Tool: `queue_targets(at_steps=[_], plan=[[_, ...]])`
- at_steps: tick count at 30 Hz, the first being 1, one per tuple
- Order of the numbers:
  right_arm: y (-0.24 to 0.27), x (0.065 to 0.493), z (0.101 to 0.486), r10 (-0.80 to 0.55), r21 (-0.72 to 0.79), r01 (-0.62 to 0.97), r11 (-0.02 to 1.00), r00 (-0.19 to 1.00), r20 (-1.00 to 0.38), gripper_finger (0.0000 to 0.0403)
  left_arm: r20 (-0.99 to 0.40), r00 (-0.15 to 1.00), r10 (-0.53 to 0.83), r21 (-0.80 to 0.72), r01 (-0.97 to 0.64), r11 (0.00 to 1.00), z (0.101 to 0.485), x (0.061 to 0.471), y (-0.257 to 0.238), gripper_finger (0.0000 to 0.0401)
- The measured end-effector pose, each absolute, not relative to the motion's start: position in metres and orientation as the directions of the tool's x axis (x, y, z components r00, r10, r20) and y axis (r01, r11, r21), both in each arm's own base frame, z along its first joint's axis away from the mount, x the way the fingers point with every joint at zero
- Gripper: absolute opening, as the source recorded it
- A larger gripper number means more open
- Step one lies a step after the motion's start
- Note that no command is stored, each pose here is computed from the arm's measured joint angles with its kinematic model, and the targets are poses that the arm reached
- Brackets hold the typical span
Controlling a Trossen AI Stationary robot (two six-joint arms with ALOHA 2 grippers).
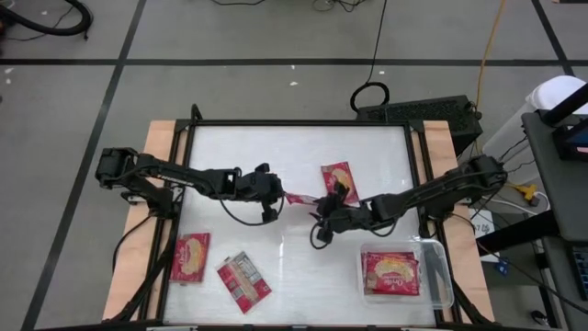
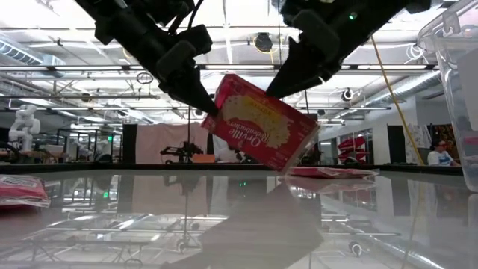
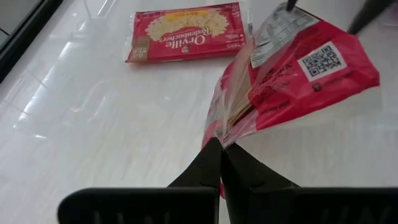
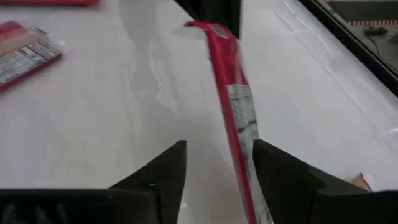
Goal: Sort popcorn bags into baskets
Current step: Put the red popcorn pack into the transparent bin
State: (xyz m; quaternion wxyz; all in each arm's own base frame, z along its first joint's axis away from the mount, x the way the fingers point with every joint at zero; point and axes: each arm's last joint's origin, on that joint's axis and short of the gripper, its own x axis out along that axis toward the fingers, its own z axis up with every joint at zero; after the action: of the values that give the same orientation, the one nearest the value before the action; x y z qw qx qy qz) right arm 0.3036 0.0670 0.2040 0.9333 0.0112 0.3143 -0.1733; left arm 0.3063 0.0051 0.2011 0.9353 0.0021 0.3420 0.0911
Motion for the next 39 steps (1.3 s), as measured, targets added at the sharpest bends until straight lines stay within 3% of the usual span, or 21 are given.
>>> queue_targets(at_steps=[7,16,21,31,36,39], plan=[[0.065,0.319,0.207,-0.323,-0.163,0.283,0.945,0.734,-0.598,0.0217,-0.639,0.75,0.17,0.065,-0.168,0.984,0.201,0.306,0.005,0.0003],[0.049,0.316,0.202,-0.368,-0.193,0.324,0.926,0.664,-0.65,0.0211,-0.642,0.753,0.144,0.029,-0.164,0.986,0.201,0.307,0.003,0.0005],[0.032,0.317,0.2,-0.318,-0.138,0.315,0.939,0.641,-0.698,0.0173,-0.633,0.761,0.139,0.019,-0.164,0.986,0.202,0.307,0.003,0.0004],[0.013,0.319,0.199,-0.188,-0.053,0.224,0.973,0.642,-0.743,0.0024,-0.601,0.79,0.118,-0.018,-0.16,0.987,0.205,0.31,0.002,0.0017],[0.013,0.315,0.203,-0.141,-0.021,0.191,0.981,0.637,-0.758,0.0021,-0.602,0.792,0.099,-0.004,-0.127,0.992,0.205,0.31,-0.005,0.0023],[0.014,0.309,0.207,-0.109,0.015,0.19,0.982,0.621,-0.776,0.0035,-0.603,0.794,0.075,0.027,-0.073,0.997,0.205,0.309,-0.015,0.0056]])
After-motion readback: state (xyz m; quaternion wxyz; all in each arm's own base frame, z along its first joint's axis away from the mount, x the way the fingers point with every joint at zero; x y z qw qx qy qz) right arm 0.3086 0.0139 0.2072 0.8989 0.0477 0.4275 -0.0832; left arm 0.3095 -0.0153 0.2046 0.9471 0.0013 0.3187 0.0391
